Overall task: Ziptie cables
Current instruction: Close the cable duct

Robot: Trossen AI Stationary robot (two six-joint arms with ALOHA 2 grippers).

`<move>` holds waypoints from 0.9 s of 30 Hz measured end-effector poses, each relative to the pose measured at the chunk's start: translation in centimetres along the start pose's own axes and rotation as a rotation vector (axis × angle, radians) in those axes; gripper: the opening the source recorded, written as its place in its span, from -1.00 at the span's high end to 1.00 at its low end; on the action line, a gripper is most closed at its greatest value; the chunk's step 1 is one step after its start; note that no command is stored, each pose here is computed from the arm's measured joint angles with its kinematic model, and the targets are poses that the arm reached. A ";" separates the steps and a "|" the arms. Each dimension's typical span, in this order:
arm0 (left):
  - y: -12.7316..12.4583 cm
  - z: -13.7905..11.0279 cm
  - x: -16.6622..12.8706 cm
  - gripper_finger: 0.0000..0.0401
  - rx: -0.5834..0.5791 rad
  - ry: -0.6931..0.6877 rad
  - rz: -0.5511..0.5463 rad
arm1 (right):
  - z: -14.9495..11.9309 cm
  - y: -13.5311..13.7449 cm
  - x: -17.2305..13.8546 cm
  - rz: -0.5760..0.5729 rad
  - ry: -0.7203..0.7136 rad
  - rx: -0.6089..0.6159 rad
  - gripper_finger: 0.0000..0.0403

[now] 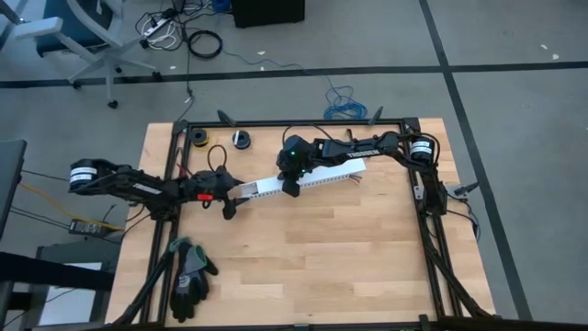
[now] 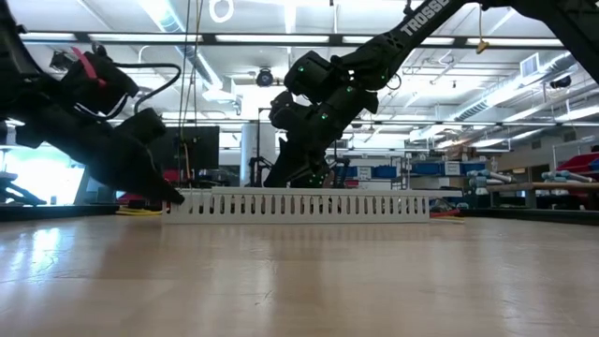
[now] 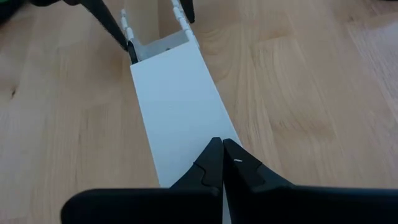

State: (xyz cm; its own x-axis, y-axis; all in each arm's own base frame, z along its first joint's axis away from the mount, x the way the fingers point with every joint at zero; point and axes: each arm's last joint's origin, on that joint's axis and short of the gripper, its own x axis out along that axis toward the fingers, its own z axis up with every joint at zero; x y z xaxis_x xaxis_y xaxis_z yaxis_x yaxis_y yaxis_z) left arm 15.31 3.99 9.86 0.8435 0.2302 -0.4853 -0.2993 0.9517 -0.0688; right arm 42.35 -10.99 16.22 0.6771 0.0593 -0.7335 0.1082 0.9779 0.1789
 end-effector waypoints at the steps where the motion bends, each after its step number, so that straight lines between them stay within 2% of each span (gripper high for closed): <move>1: 0.0 0.1 0.2 -0.54 0.001 -0.008 -0.004 | 0.0 0.0 0.0 0.000 0.000 0.000 1.00; 7: -0.1 0.3 0.8 -0.54 0.016 -0.064 -0.010 | 0.0 0.0 0.0 0.000 0.000 0.005 1.00; 9: 0.0 -0.1 1.1 -0.51 0.025 -0.040 -0.008 | 0.0 0.0 0.0 0.000 -0.001 0.005 1.00; 20: 0.0 -0.3 1.9 -0.19 -0.001 -0.043 -0.023 | 0.0 0.0 0.0 -0.001 0.002 0.007 1.00; 27: 0.0 -0.4 1.9 -0.19 0.000 -0.041 -0.023 | 0.4 0.1 -1.0 -0.035 -0.013 -0.018 1.00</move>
State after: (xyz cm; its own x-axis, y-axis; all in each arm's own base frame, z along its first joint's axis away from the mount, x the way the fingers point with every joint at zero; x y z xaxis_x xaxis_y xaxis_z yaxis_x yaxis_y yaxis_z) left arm 16.79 4.31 8.63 0.8676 0.2163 -0.4478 -0.2796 0.9568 -0.0795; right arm 42.00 -11.01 17.27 0.6828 0.0221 -0.7303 0.1190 0.9828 0.1410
